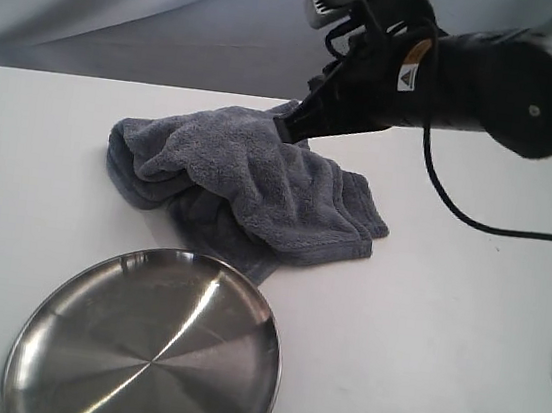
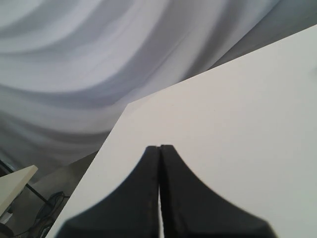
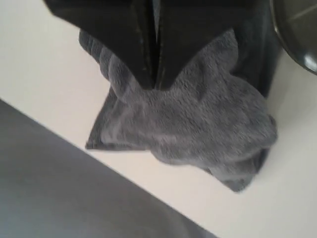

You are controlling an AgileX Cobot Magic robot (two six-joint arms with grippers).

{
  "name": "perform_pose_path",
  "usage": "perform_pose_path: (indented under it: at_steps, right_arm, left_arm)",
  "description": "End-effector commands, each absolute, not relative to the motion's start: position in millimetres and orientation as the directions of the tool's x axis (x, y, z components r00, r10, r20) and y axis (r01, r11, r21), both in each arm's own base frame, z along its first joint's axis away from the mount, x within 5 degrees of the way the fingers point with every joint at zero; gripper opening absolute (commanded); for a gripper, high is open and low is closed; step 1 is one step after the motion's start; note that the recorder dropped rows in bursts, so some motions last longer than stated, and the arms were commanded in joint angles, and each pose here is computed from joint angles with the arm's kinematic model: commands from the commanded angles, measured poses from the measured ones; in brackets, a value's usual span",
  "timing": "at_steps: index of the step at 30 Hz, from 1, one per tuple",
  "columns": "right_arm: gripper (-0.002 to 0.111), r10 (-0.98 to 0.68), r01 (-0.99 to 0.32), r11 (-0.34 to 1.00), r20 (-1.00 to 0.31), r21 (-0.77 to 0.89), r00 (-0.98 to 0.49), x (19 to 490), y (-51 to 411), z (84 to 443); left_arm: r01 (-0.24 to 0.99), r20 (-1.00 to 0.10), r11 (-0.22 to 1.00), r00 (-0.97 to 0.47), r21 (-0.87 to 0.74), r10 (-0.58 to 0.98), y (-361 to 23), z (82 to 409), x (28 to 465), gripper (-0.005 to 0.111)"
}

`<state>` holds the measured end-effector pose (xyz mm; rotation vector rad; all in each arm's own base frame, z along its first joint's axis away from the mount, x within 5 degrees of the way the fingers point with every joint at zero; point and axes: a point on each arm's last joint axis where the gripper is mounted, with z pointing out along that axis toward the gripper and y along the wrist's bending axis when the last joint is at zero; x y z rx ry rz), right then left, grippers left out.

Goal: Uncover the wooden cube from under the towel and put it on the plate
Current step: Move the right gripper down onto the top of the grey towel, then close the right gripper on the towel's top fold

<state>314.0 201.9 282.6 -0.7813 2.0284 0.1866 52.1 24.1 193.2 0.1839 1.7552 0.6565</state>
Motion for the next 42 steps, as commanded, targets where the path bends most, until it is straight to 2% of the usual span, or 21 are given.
perform_pose_path:
  at_steps: [1, 6, 10, 13, 17, 24, 28, 32, 38, 42]
  right_arm:
    - [0.000, -0.571, -0.620, 0.758, -0.668, -0.205, -0.477, 338.5, 210.1, 262.0]
    - [0.000, -0.784, -0.810, 0.523, -0.522, -0.266, -0.335, 339.2, 247.3, 233.6]
    - [0.000, -0.734, -0.821, 0.550, -0.558, -0.155, -0.386, 345.0, 276.7, 219.0]
    - [0.000, -0.725, -0.853, 0.510, -0.587, -0.106, -0.360, 347.9, 300.8, 206.4]
    - [0.000, -0.690, -0.853, 0.498, -0.667, -0.155, -0.282, 355.4, 324.1, 206.1]
    - [0.000, -0.581, -0.794, 0.566, -0.791, -0.223, -0.193, 368.2, 329.7, 221.9]
    - [0.000, -0.562, -0.757, 0.588, -0.817, -0.284, -0.131, 378.4, 320.9, 233.9]
    - [0.000, -0.565, -0.732, 0.631, -0.799, -0.256, -0.207, 394.1, 290.9, 240.4]
    - [0.000, -0.619, -0.726, 0.662, -0.683, -0.188, -0.388, 407.0, 229.6, 248.8]
    - [0.000, -0.756, -0.824, 0.546, -0.513, -0.151, -0.407, 395.4, 206.6, 244.7]
  left_arm:
    - [-0.217, -0.849, 0.833, -0.287, 0.508, 0.443, 23.8, 192.7, 52.0, 0.001]
    - [-0.217, -0.849, 0.833, -0.287, 0.508, 0.443, 23.8, 192.7, 52.0, 0.001]
    - [-0.217, -0.849, 0.833, -0.287, 0.508, 0.443, 23.8, 192.7, 52.0, 0.001]
    - [-0.217, -0.849, 0.833, -0.287, 0.508, 0.443, 23.8, 192.7, 52.0, 0.001]
    - [-0.217, -0.849, 0.833, -0.287, 0.508, 0.443, 23.8, 192.7, 52.0, 0.001]
    - [-0.217, -0.849, 0.833, -0.287, 0.508, 0.443, 23.8, 192.7, 52.0, 0.001]
    - [-0.217, -0.849, 0.833, -0.287, 0.508, 0.443, 23.8, 192.7, 52.0, 0.001]
    - [-0.217, -0.849, 0.833, -0.287, 0.508, 0.443, 23.8, 192.7, 52.0, 0.001]
    - [-0.217, -0.849, 0.833, -0.287, 0.508, 0.443, 23.8, 192.7, 52.0, 0.001]
    - [-0.217, -0.849, 0.833, -0.287, 0.508, 0.443, 23.8, 192.7, 52.0, 0.001]
